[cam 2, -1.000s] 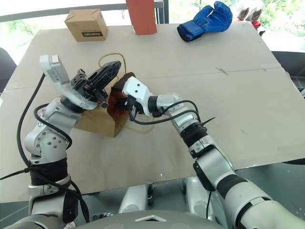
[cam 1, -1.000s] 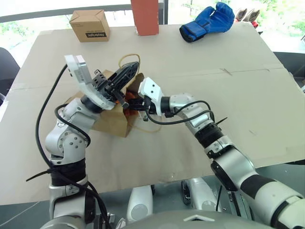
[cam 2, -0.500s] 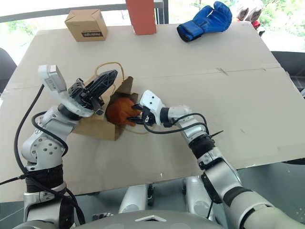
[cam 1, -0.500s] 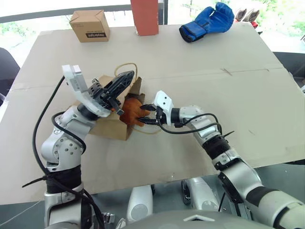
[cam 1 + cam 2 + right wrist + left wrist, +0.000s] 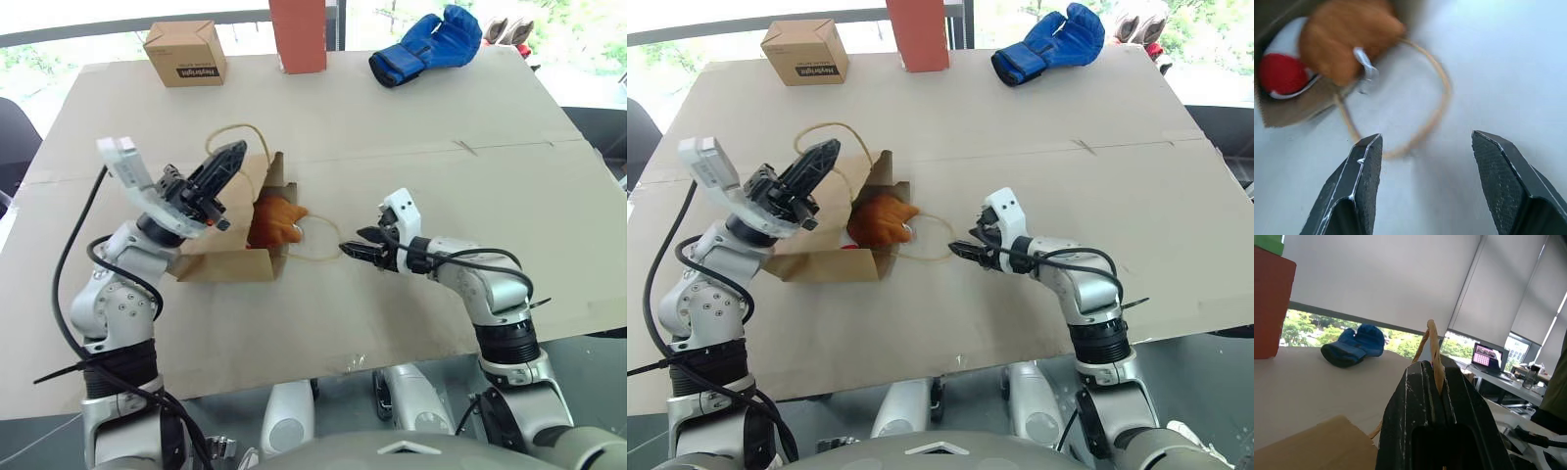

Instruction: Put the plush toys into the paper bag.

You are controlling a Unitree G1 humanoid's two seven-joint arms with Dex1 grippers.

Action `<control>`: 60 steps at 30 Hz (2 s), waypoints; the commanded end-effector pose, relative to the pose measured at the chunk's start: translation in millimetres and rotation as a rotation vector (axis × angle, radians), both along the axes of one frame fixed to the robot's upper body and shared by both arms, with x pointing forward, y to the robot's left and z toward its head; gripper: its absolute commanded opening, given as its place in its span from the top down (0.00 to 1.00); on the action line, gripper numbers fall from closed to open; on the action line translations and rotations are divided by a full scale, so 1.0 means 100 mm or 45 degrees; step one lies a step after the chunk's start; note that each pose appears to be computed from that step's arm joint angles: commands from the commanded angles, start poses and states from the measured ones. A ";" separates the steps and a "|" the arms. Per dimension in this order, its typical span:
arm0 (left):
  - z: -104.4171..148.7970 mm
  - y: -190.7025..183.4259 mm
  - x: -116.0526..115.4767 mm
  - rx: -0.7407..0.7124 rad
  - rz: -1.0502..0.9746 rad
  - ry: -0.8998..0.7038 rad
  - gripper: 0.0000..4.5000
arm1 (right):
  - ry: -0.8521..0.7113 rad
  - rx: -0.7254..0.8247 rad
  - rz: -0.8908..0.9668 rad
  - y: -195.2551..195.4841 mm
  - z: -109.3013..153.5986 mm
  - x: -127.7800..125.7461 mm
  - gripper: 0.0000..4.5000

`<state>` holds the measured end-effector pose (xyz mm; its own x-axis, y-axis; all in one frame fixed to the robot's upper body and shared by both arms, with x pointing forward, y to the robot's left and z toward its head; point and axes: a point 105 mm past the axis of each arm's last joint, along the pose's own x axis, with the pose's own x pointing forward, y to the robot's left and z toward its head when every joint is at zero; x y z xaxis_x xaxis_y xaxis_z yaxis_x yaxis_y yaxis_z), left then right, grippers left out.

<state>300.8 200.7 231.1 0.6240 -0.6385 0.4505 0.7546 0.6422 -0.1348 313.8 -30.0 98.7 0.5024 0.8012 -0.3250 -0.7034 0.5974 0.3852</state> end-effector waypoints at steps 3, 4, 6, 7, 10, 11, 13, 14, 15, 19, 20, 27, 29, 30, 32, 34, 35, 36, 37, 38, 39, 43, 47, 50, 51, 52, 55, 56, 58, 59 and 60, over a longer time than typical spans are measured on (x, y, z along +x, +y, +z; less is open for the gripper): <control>0.20 0.05 -0.07 -0.044 0.015 -0.092 1.00 | 0.116 0.100 0.054 0.20 0.04 -0.04 0.39; 0.21 0.05 -0.07 -0.049 0.018 -0.096 1.00 | 0.147 0.123 0.075 0.25 0.03 -0.05 0.39; 0.23 0.06 -0.09 -0.055 0.022 -0.104 1.00 | 0.186 0.154 0.097 0.31 0.01 -0.06 0.39; 0.24 0.07 -0.10 -0.064 0.026 -0.108 1.00 | 0.203 0.172 0.104 0.33 0.00 -0.06 0.39; 0.28 0.12 -0.13 -0.081 0.054 -0.122 1.00 | 0.236 0.208 0.119 0.37 0.00 -0.04 0.39; 0.29 0.14 -0.14 -0.092 0.065 -0.127 1.00 | 0.239 0.205 0.123 0.38 -0.01 -0.03 0.39; 0.31 0.18 -0.15 -0.112 0.085 -0.132 1.00 | 0.243 0.208 0.132 0.39 -0.02 -0.02 0.39; 0.32 0.20 -0.16 -0.114 0.092 -0.131 1.00 | 0.239 0.229 0.134 0.40 0.00 0.00 0.45; 0.32 0.21 -0.17 -0.114 0.097 -0.131 1.00 | 0.236 0.244 0.136 0.41 0.01 0.01 0.51; 0.31 0.21 -0.19 -0.113 0.099 -0.132 1.00 | 0.232 0.240 0.143 0.41 0.01 0.04 0.89; 0.31 0.20 -0.20 -0.115 0.100 -0.133 1.00 | 0.225 0.251 0.147 0.42 0.03 0.04 1.00; 0.31 0.17 -0.19 -0.135 0.079 -0.135 1.00 | 0.083 0.419 0.076 0.39 0.30 0.22 1.00; 0.32 0.16 -0.18 -0.148 0.074 -0.137 1.00 | 0.013 0.444 0.073 0.36 0.41 0.26 1.00; 0.36 0.17 -0.17 -0.185 0.075 -0.145 1.00 | -0.060 0.497 0.098 0.33 0.59 0.26 1.00; 0.46 0.22 -0.15 -0.275 0.081 -0.161 1.00 | -0.195 0.606 0.149 0.25 0.99 0.23 1.00; 0.52 0.30 -0.13 -0.358 0.098 -0.163 1.00 | -0.315 0.700 0.215 0.18 1.36 0.15 1.00; 0.54 0.34 -0.12 -0.390 0.106 -0.161 1.00 | -0.359 0.743 0.241 0.16 1.53 0.11 1.00; 0.54 0.38 -0.10 -0.427 0.117 -0.152 1.00 | -0.409 0.789 0.279 0.13 1.72 0.05 1.00; 0.52 0.42 -0.08 -0.449 0.131 -0.144 1.00 | -0.463 0.828 0.329 0.11 1.90 -0.04 1.00; 0.51 0.45 -0.07 -0.461 0.141 -0.138 1.00 | -0.494 0.849 0.363 0.10 2.01 -0.10 1.00; 0.49 0.46 -0.05 -0.462 0.143 -0.132 1.00 | -0.523 0.866 0.395 0.09 2.10 -0.16 1.00; 0.45 0.39 0.01 -0.458 0.093 -0.131 1.00 | -0.504 0.686 0.296 0.07 1.92 -0.10 1.00; 0.46 0.43 -0.01 -0.457 0.079 -0.135 1.00 | -0.308 0.437 0.049 -0.08 1.28 0.25 0.88; 0.45 0.50 -0.05 -0.444 0.096 -0.132 1.00 | -0.186 0.359 -0.056 -0.10 0.92 0.40 0.61; 0.44 0.52 -0.06 -0.437 0.101 -0.129 1.00 | -0.162 0.319 -0.087 -0.09 0.82 0.44 0.52; 0.43 0.54 -0.08 -0.430 0.107 -0.126 1.00 | -0.130 0.303 -0.110 -0.06 0.74 0.48 0.44; 0.43 0.60 -0.15 -0.419 0.117 -0.124 1.00 | 0.003 0.396 -0.144 0.07 0.66 0.57 0.35; 0.42 0.62 -0.17 -0.415 0.128 -0.123 1.00 | 0.017 0.395 -0.148 0.12 0.64 0.60 0.35; 0.41 0.67 -0.24 -0.409 0.158 -0.122 1.00 | 0.061 0.398 -0.125 0.27 0.56 0.64 0.35; 0.40 0.69 -0.27 -0.404 0.172 -0.121 1.00 | 0.092 0.408 -0.099 0.34 0.54 0.63 0.35; 0.40 0.69 -0.29 -0.404 0.183 -0.122 1.00 | 0.121 0.410 -0.068 0.42 0.50 0.60 0.35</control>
<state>285.0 269.2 252.9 0.6854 -0.3569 0.6347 0.6647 0.6627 -0.3450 375.1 2.0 142.6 0.5528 0.8220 -0.1368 -0.5991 0.5062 0.6204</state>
